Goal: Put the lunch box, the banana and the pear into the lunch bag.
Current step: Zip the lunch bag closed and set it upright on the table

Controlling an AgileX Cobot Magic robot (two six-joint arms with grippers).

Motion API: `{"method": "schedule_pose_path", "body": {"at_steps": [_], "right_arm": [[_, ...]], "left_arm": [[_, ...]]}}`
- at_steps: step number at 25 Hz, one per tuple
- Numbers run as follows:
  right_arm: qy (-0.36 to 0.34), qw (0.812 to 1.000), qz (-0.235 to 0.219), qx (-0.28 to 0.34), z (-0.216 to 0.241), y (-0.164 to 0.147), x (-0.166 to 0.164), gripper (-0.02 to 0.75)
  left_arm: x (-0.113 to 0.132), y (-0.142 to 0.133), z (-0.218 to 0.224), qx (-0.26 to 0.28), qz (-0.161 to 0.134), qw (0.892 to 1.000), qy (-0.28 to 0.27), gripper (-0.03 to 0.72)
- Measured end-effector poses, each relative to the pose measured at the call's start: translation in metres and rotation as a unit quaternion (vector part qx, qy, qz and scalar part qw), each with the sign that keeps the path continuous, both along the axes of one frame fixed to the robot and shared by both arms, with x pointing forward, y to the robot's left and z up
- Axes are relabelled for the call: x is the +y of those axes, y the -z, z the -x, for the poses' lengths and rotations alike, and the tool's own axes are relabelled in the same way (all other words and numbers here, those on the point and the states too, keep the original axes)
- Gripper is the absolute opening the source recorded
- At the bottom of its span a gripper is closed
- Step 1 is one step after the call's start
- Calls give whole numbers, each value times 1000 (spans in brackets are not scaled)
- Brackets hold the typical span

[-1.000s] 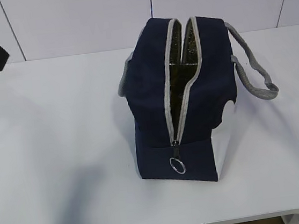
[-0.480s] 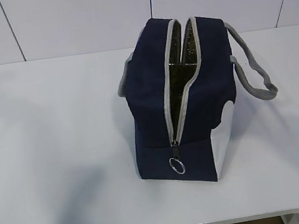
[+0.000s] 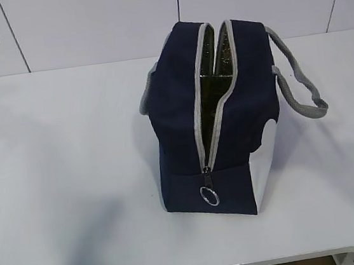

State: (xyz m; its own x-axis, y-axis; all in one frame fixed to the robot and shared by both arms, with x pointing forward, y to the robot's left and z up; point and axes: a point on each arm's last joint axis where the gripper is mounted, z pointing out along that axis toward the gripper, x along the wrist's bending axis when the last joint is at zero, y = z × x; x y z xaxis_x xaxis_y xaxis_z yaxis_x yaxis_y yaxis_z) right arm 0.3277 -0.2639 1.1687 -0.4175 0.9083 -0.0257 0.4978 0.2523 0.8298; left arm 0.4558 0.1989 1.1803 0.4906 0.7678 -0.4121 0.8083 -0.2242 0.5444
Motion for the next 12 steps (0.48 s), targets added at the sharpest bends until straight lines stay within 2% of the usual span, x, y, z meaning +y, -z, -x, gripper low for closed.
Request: {"method": "schedule_pose_path", "body": {"at_steps": [8,12], "right_arm": [[-3,1000,-3,7,0,2,1,482],[-23,999,-26,28,-1,17,7,482]], "left_arm": [[5,-2,4,-14,-23,1000,-5,298],[5,-2,4,-14,-23,1000,-4,296]]}}
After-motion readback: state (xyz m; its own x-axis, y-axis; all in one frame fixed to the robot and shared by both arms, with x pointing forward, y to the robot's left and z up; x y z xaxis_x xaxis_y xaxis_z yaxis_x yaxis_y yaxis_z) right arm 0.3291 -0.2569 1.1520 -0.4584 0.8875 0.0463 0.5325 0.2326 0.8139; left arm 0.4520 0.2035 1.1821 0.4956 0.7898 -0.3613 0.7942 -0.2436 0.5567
